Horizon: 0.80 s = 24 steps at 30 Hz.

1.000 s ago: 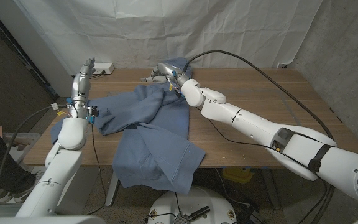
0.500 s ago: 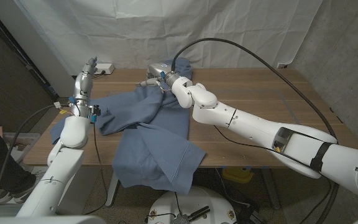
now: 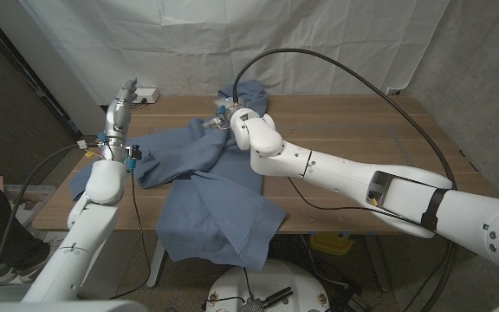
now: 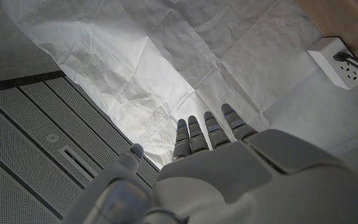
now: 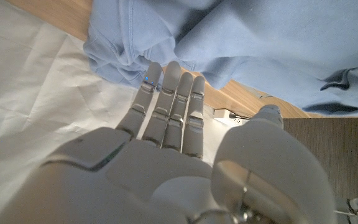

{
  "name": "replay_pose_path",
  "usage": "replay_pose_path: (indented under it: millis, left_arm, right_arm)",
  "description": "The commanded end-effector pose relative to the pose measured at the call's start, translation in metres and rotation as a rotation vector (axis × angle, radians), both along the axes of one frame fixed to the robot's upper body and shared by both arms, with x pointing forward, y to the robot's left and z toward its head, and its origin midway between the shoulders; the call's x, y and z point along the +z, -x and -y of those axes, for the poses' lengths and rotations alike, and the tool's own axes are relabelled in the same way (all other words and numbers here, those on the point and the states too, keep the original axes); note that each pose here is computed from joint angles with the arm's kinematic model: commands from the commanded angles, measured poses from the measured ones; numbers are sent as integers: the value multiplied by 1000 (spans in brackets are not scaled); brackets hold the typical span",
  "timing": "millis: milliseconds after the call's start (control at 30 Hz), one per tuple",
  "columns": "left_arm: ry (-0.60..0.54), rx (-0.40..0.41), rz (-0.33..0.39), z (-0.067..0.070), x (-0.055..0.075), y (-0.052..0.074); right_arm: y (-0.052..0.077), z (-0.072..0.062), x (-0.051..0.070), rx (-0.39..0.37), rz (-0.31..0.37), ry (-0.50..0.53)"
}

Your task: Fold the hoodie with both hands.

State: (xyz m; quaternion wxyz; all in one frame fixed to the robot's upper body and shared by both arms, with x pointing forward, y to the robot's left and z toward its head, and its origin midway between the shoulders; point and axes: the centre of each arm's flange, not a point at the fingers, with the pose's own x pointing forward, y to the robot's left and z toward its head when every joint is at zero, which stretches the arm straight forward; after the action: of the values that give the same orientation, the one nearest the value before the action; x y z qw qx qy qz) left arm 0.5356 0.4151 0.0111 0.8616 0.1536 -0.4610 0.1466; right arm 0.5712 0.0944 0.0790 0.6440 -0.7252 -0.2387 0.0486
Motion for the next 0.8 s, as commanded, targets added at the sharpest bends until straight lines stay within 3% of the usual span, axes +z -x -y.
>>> replay_pose_path:
  millis: [33,300,400,533,600,733,800]
  left_arm:
    - [-6,0,-3,0,1,-2]
    - [-19,-26,-8,2,6,-12]
    - [-29,-42,-11,5,9,-18]
    - [-44,-63,-17,8,14,-25]
    - [-56,-84,-21,11,18,-31]
    - [-59,-112,-28,13,21,-37]
    - [-64,-128,-38,15,23,-42]
  right_arm:
    - [3,14,-3,-74,-87,52]
    - [21,31,-5,-53,-56,2]
    - [29,47,-10,-50,-35,-34]
    - [39,59,-14,-78,-21,-75]
    - [44,69,-23,-38,-16,-129]
    - [48,77,-33,-35,-2,-171]
    - [53,90,-40,-21,-5,-219]
